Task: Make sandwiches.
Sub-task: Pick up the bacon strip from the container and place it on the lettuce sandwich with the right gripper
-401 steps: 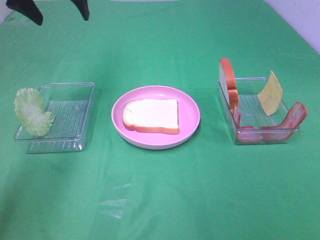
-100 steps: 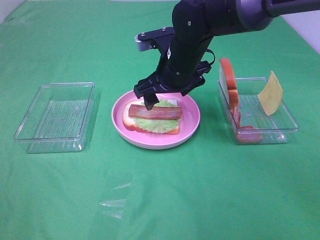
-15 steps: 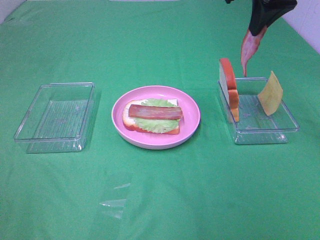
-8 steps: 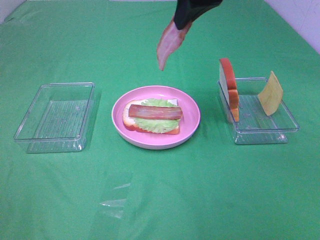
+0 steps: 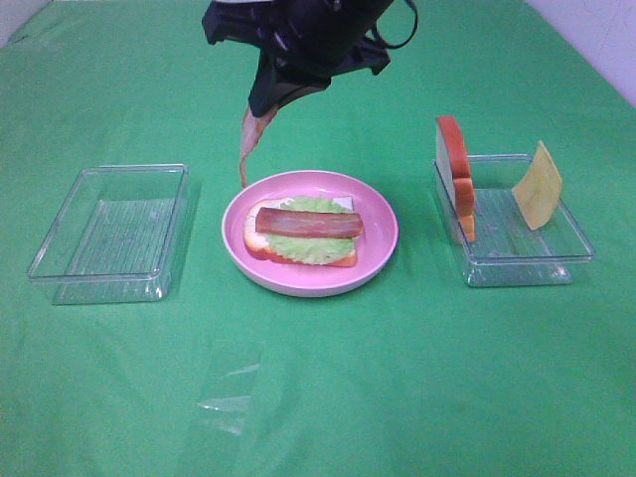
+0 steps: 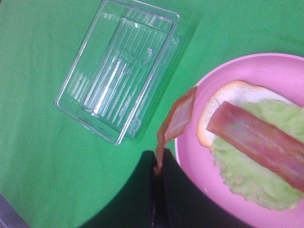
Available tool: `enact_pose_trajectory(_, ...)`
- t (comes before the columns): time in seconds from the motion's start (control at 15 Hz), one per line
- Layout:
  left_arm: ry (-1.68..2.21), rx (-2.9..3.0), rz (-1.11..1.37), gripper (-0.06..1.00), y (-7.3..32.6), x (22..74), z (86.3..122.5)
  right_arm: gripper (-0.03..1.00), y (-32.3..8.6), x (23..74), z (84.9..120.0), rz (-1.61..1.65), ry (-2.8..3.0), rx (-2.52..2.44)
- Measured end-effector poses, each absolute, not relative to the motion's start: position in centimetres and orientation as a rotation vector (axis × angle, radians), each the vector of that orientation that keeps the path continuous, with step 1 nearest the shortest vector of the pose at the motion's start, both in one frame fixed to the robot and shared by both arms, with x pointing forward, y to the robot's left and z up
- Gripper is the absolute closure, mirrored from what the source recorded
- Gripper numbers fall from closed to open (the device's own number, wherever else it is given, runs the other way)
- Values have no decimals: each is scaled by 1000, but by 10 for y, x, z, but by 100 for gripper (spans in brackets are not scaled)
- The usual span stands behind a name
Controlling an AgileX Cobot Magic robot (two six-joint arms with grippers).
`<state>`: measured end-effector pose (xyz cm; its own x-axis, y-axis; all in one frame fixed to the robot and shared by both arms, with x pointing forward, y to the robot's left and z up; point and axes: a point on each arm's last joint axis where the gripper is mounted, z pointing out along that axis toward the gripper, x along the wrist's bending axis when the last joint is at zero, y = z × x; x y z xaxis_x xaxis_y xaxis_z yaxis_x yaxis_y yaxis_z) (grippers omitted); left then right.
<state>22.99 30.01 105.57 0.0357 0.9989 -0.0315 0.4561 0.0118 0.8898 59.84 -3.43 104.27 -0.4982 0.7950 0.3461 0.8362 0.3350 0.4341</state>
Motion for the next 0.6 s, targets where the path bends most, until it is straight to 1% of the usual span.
enact_pose_trajectory(0.07,1524,1549,898,-5,300,230,1056,94,-32,601,1036,-887,-2500,-1530)
enact_pose_trajectory(0.13,1524,1549,898,-5,300,230,1056,94,-26,609,1011,-850,-2484,-1529)
enact_pose_trajectory(0.33,1524,1549,898,-5,300,230,1056,94,-25,615,981,-743,-2523,-1540)
enact_pose_trajectory(0.47,1524,1549,898,-5,300,230,1056,94,-32,622,959,-607,-2601,-1615)
enact_pose_trajectory(0.53,1524,1549,898,-5,300,230,1056,94,-35,623,957,-580,-2623,-1639)
enact_pose_trajectory(0.6,1524,1549,898,-5,300,230,1056,94,-47,630,950,-452,-2723,-1749)
